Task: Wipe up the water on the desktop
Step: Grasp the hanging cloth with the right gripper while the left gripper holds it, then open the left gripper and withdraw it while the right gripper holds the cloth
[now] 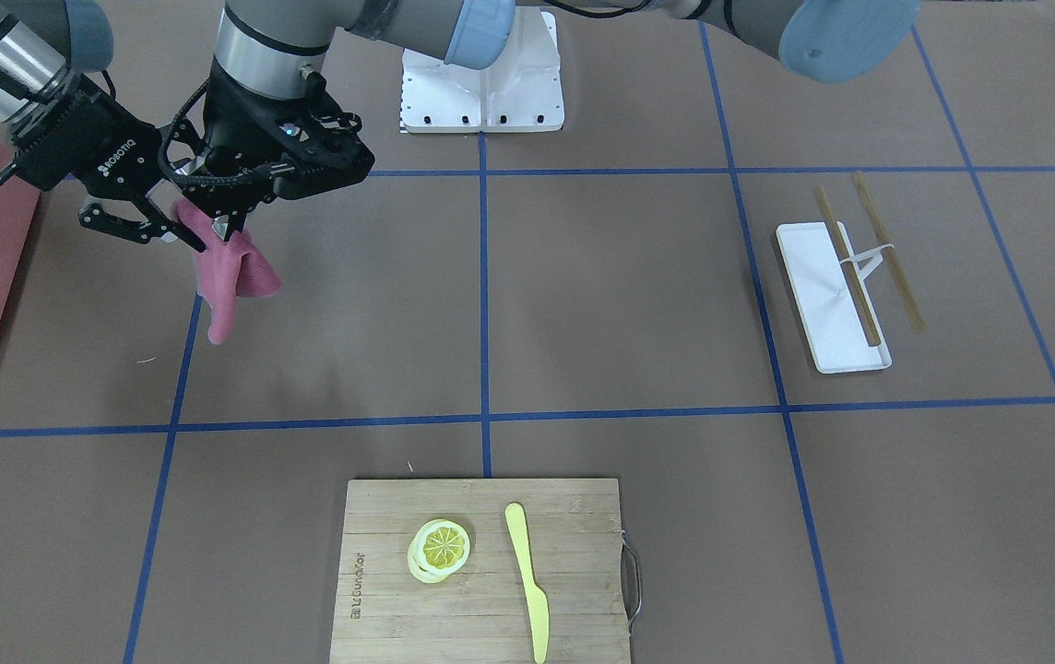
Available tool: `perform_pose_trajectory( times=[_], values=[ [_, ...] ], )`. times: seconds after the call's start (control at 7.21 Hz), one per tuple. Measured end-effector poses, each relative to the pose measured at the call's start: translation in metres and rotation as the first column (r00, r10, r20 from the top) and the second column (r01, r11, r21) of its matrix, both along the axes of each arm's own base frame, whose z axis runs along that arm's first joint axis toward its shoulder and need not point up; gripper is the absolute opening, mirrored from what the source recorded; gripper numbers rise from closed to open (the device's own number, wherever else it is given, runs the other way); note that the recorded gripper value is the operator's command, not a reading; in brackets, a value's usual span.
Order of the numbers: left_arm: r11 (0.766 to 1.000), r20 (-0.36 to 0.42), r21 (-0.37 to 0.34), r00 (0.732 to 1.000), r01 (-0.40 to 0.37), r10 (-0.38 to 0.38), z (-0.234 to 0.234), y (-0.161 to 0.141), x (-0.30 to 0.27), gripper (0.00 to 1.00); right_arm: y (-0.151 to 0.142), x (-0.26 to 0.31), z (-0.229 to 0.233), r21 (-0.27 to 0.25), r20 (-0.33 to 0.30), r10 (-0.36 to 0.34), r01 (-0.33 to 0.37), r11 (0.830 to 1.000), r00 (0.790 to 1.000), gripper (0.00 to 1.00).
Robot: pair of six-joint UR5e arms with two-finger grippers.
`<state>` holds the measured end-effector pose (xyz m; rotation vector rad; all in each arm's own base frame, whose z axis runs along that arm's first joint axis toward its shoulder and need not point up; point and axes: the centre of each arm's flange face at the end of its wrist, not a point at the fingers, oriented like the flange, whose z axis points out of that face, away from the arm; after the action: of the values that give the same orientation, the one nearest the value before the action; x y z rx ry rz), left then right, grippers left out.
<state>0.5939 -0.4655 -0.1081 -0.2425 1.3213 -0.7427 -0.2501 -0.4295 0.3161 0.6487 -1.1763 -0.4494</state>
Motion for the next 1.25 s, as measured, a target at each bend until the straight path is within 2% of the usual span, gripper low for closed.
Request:
perform_pose_trajectory(
  times=[0.14, 0.42, 0.69, 0.83, 0.97, 1.11, 1.25],
  values=[
    [1.0, -0.001, 0.002, 1.0, 0.0, 0.0, 0.0, 0.0, 0.0, 0.0, 0.001, 0.001, 0.0, -0.01, 0.002, 0.003, -0.003, 1.0, 1.0, 0.0],
    [1.0, -0.008, 0.026, 1.0, -0.005, 0.005, -0.001, 0.003, -0.005, 0.97, 0.001, 0.002, 0.0, -0.049, 0.012, 0.014, -0.013, 0.999, 1.0, 0.0],
    [0.997, -0.028, 0.072, 1.0, 0.004, -0.002, 0.007, 0.005, -0.032, 0.98, 0.002, 0.0, 0.001, -0.098, 0.021, 0.025, -0.023, 0.995, 0.999, 0.0],
    [0.995, -0.052, 0.091, 0.998, 0.029, -0.025, 0.026, 0.004, -0.065, 0.98, 0.004, -0.006, 0.0, -0.136, 0.029, 0.027, -0.023, 0.99, 0.999, 0.0],
    [0.992, -0.082, 0.109, 0.995, 0.06, -0.051, 0.055, 0.005, -0.113, 0.98, 0.012, -0.023, -0.002, -0.2, 0.04, 0.031, -0.022, 0.98, 0.999, 0.0],
    [0.991, -0.103, 0.115, 0.993, 0.069, -0.058, 0.086, 0.005, -0.163, 0.98, 0.027, -0.054, -0.005, -0.287, 0.051, 0.052, -0.035, 0.957, 0.997, 0.0],
    [0.993, -0.108, 0.108, 0.993, 0.054, -0.042, 0.108, -0.001, -0.202, 0.98, 0.049, -0.095, -0.011, -0.377, 0.06, 0.087, -0.058, 0.924, 0.994, 0.0]
  ],
)
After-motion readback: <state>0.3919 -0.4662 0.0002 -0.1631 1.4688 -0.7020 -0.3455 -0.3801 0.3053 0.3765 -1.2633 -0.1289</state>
